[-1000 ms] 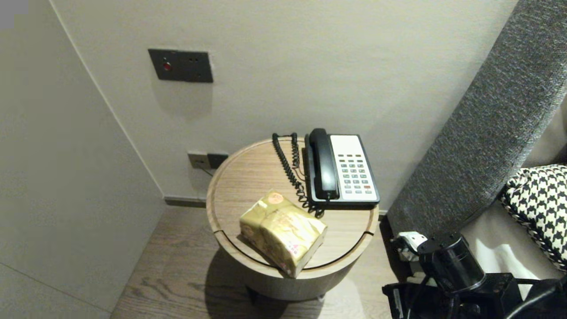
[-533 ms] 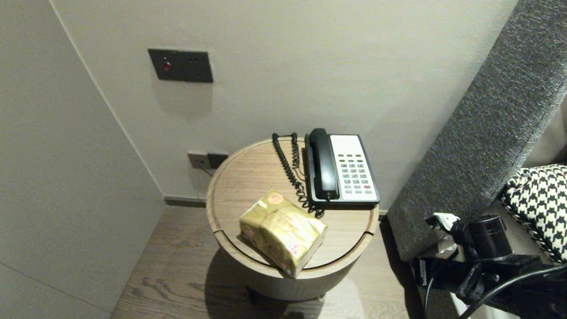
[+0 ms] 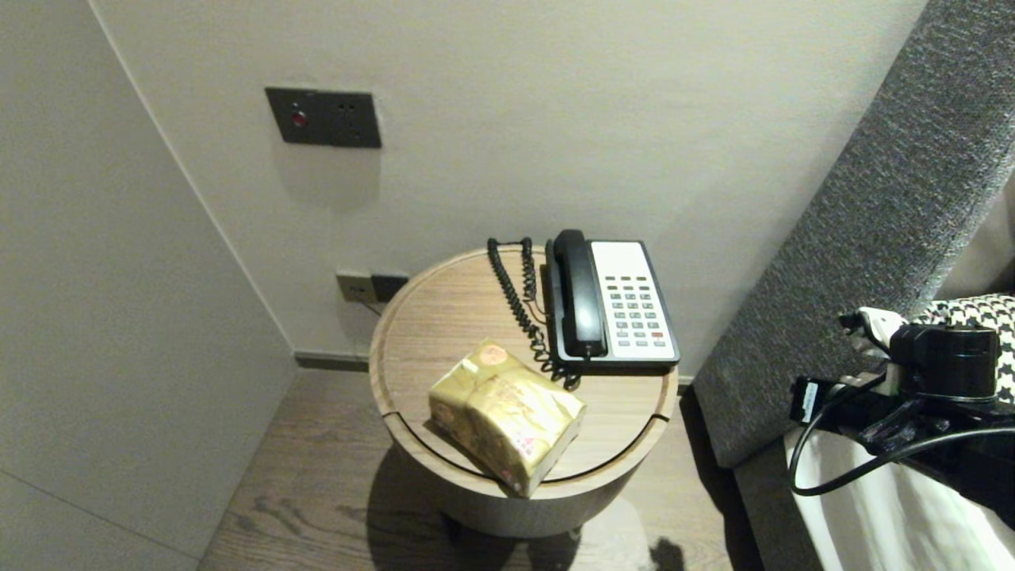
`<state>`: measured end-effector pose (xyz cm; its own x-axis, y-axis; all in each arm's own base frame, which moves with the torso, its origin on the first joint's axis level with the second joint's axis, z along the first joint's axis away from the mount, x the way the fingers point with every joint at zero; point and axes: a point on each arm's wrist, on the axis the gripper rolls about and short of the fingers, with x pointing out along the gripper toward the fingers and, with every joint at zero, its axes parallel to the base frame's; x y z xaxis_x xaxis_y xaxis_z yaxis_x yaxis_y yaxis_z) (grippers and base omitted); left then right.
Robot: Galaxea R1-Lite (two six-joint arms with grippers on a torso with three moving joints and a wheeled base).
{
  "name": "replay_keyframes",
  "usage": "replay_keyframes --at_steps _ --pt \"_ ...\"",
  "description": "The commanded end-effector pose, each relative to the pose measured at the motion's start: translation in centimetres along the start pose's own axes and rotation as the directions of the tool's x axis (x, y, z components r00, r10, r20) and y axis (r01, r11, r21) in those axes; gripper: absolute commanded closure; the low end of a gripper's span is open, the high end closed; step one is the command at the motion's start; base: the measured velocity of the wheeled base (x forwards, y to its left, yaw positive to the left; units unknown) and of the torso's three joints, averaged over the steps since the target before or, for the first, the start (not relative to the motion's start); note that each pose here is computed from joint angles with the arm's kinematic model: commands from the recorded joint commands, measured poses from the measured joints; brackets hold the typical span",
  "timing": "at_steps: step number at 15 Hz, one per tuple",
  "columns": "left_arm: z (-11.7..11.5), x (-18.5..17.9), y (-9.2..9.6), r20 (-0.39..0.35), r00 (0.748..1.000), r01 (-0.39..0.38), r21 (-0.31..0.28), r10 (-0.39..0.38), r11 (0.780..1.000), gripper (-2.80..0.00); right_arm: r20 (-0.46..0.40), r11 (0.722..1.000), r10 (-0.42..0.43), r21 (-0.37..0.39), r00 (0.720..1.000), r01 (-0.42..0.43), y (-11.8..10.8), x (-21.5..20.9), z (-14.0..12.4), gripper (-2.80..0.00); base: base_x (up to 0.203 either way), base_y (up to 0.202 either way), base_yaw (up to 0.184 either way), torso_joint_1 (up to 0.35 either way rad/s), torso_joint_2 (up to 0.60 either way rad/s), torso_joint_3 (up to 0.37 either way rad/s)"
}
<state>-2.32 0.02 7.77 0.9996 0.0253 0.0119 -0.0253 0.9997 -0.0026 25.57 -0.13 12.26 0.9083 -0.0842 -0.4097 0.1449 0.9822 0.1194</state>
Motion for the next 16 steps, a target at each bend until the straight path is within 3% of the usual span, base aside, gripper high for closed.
replay_keyframes --at_steps 1,10,16 --pt "0.0 0.0 0.0 0.002 1.000 -0.001 -0.001 0.001 1.000 0.00 0.125 1.000 -0.003 0.016 0.992 0.001 -0.1 -3.1 2.0 0.00 0.000 0.000 0.000 0.000 0.00 0.000" --pt "0.0 0.0 0.0 0.002 1.000 -0.001 -0.001 0.001 1.000 0.00 0.223 0.994 -0.111 0.046 0.968 0.104 -2.0 -14.8 -2.4 0.00 0.000 0.000 0.000 0.000 0.00 0.000" --pt "0.0 0.0 0.0 0.003 1.000 -0.001 -0.001 0.001 1.000 0.00 0.270 0.987 -0.157 0.009 0.950 0.160 -3.2 -20.5 -5.7 0.00 0.000 0.000 0.000 0.000 0.00 0.000"
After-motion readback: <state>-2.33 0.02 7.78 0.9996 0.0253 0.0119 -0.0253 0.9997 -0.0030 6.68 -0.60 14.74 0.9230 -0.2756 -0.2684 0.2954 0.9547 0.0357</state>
